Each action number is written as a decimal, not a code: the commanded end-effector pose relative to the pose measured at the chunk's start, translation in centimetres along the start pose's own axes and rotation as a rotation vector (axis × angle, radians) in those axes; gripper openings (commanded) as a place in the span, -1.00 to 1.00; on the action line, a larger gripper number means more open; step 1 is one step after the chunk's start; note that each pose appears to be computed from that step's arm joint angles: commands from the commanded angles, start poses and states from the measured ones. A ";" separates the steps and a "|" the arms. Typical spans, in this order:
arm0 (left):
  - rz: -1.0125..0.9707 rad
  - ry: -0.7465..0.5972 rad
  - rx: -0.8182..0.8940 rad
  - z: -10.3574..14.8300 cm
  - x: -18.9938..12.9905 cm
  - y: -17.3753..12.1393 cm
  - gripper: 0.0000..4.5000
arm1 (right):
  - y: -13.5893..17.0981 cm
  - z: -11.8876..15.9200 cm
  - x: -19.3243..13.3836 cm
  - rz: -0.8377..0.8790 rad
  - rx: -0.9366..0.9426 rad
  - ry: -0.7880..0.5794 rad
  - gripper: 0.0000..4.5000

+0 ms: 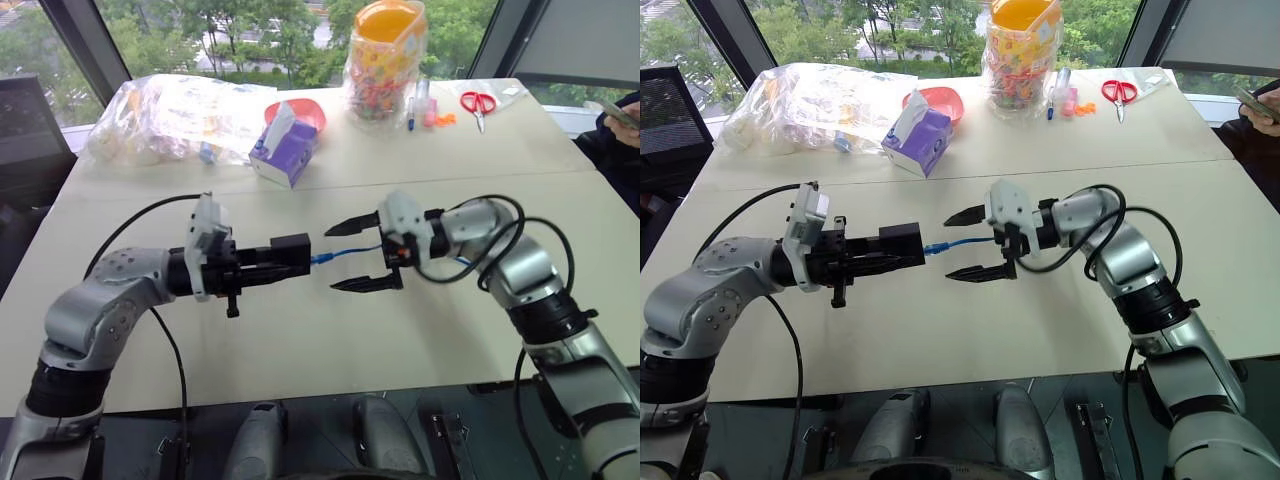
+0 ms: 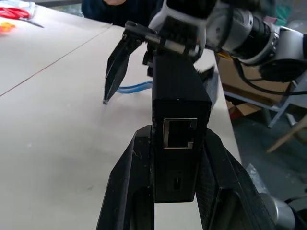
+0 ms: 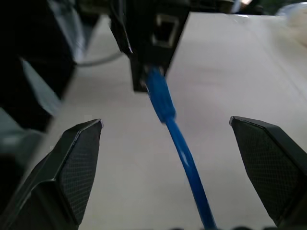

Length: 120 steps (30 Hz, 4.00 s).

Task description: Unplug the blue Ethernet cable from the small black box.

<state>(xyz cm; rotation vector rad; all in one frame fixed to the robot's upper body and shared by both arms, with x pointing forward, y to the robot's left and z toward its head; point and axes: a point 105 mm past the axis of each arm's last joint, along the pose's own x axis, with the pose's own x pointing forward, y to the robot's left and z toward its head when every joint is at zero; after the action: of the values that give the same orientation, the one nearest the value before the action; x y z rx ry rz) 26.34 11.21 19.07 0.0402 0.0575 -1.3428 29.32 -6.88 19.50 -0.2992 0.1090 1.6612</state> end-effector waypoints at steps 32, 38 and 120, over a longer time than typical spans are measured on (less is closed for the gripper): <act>0.052 -0.086 0.053 1.9 -0.2 0.6 -0.78 | -0.3 1.8 2.1 0.102 0.213 -0.106 -0.30; 0.042 -0.081 0.056 1.8 -0.2 0.4 -0.78 | -0.5 1.9 2.2 0.098 0.214 -0.110 -0.98; 0.606 0.022 0.100 -8.2 -3.1 6.2 0.97 | -4.7 -8.4 -9.8 -0.669 0.310 -0.027 1.00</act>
<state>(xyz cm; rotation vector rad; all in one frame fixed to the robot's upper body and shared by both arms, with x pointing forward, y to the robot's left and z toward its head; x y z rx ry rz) 31.97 15.99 9.11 0.1477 0.0511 -0.7331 36.64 -18.34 12.71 -0.0616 0.2711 0.9101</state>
